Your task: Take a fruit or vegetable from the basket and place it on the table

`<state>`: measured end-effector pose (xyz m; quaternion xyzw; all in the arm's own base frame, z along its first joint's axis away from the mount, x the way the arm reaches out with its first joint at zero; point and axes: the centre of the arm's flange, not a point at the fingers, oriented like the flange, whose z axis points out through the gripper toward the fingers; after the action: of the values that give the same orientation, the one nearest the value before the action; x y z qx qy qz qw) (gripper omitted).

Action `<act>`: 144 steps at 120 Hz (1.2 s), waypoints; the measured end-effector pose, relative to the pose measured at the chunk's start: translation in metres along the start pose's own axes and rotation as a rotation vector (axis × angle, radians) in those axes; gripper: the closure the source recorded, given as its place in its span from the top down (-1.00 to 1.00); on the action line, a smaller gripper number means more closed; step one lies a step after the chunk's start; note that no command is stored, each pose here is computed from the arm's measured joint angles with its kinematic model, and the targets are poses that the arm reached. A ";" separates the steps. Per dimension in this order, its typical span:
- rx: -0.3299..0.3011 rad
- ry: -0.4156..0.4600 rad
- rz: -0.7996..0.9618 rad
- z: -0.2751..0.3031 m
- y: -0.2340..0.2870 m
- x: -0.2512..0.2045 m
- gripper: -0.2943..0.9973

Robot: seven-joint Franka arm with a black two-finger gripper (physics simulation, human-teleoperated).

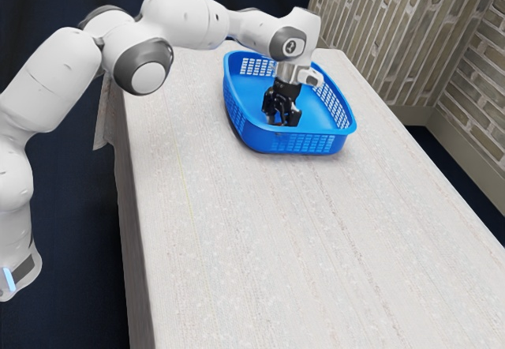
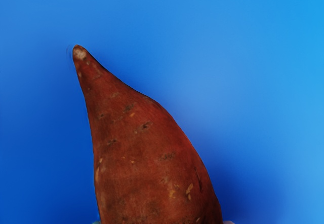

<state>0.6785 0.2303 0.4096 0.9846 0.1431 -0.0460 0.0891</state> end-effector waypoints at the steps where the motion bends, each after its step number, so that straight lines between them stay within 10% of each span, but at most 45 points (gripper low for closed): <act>1: 0.000 0.000 0.000 0.000 0.000 0.000 -0.14; 69: 0.013 0.151 0.031 -0.106 0.023 -0.034 -0.29; 110: 0.014 0.130 0.512 -0.093 0.307 -0.111 -0.27; 144: 0.109 0.098 0.568 -0.060 0.341 -0.121 0.00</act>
<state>0.6660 -0.1130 0.5377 0.9896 -0.1367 0.0206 0.0386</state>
